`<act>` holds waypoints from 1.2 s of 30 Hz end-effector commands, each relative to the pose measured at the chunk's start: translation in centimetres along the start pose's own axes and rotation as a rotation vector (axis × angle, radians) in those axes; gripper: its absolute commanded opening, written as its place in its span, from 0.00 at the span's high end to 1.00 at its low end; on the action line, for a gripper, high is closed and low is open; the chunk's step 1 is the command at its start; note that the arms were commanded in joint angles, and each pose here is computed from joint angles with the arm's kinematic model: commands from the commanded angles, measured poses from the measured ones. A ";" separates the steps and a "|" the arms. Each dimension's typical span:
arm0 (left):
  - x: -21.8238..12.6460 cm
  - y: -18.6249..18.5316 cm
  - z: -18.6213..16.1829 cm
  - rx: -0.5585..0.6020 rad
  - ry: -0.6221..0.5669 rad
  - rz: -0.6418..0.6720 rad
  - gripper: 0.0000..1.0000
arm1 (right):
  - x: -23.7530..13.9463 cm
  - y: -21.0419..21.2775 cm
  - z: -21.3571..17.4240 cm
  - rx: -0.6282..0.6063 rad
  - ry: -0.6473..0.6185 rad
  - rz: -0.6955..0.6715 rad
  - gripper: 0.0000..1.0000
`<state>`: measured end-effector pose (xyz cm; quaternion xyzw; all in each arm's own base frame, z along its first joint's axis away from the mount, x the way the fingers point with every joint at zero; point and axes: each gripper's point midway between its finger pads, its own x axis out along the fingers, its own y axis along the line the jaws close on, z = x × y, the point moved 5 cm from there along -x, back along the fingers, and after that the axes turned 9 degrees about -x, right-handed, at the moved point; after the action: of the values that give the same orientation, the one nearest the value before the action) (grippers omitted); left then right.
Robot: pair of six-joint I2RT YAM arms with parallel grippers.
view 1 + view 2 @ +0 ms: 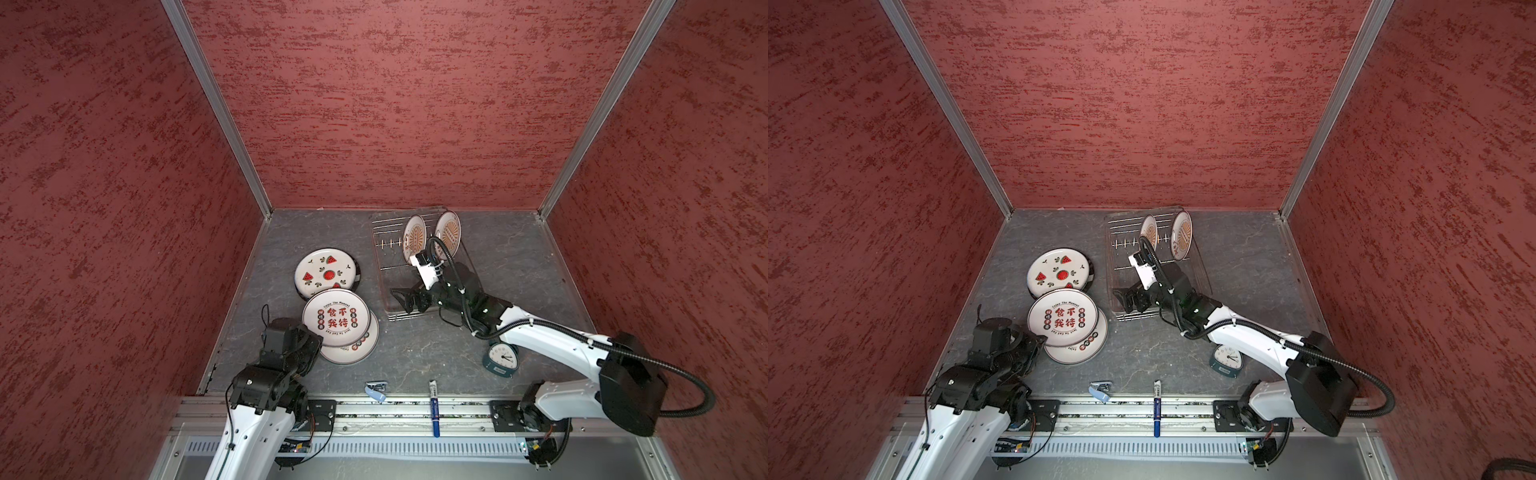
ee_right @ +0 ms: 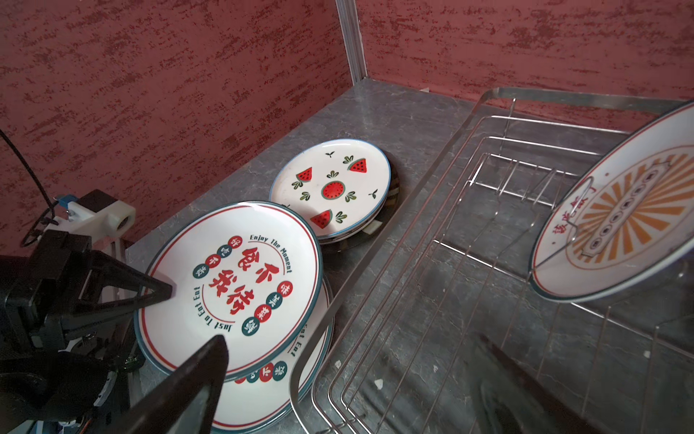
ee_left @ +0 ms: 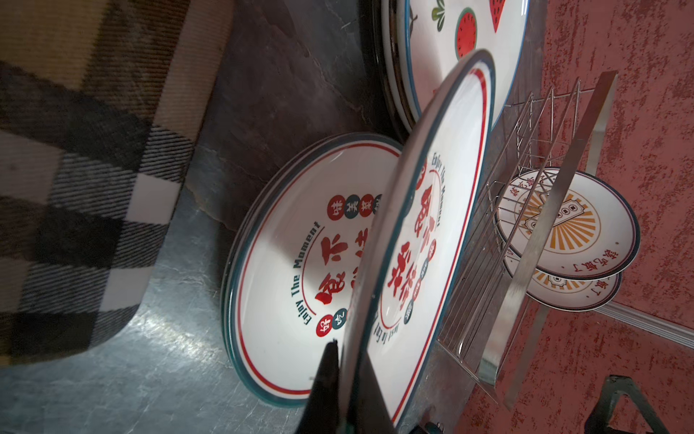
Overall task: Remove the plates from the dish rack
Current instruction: 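Lower the red-text plate onto the red-text stack with the left gripper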
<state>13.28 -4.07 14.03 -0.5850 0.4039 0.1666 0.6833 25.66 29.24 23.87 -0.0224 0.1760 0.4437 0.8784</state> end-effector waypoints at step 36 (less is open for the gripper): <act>2.3 2.3 -0.1 -0.028 -0.036 0.064 0.34 | 0.4 -0.2 0.4 0.024 -0.020 -0.041 0.01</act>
<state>12.58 -4.74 10.29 -0.5902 0.4338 0.2014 0.6503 25.86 29.28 23.70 -0.0126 0.1830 0.4316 0.8832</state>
